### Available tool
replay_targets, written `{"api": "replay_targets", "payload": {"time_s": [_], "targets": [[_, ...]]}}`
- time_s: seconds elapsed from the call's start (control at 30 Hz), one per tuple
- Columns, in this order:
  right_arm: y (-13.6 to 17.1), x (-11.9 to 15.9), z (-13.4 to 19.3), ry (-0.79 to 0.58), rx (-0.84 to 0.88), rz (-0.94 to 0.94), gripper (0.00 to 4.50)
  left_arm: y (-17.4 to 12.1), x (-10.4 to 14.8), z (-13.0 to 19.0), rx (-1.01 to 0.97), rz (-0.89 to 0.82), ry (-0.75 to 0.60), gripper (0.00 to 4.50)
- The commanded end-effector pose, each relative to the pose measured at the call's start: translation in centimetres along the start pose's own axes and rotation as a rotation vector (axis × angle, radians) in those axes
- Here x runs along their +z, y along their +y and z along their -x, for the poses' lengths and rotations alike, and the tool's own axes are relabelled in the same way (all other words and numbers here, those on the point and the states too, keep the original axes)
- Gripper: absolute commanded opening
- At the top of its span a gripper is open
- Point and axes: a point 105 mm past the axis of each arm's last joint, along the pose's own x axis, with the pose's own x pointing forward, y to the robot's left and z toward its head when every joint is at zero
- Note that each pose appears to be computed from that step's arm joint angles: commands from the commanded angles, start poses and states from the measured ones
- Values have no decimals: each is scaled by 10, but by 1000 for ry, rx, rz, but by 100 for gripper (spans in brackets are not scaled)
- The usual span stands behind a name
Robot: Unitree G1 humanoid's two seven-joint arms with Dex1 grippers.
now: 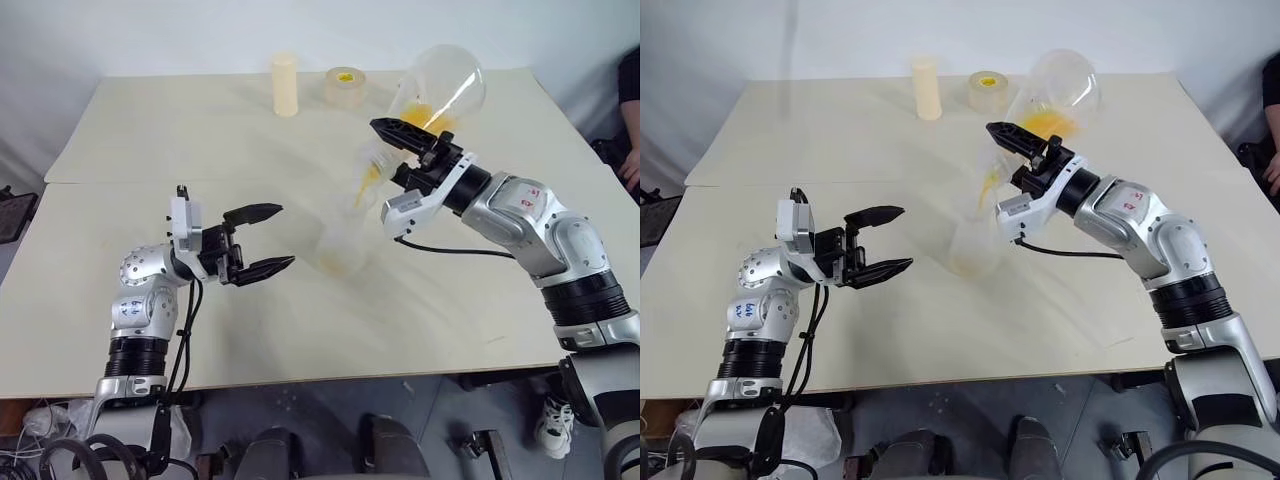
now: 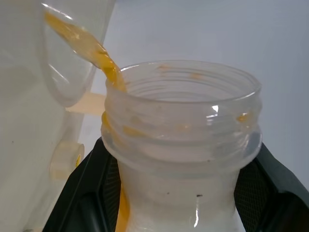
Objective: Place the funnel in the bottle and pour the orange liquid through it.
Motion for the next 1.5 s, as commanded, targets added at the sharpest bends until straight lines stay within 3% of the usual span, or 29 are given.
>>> {"api": "replay_targets", "payload": {"time_s": [0.03, 1.5], "targets": [[-21, -2, -2, -14, -68, 53, 258, 2, 10, -1, 4, -34, -47, 450], [-19, 3, -7, -95, -77, 186, 258, 0, 11, -1, 10, -27, -58, 450]]}}
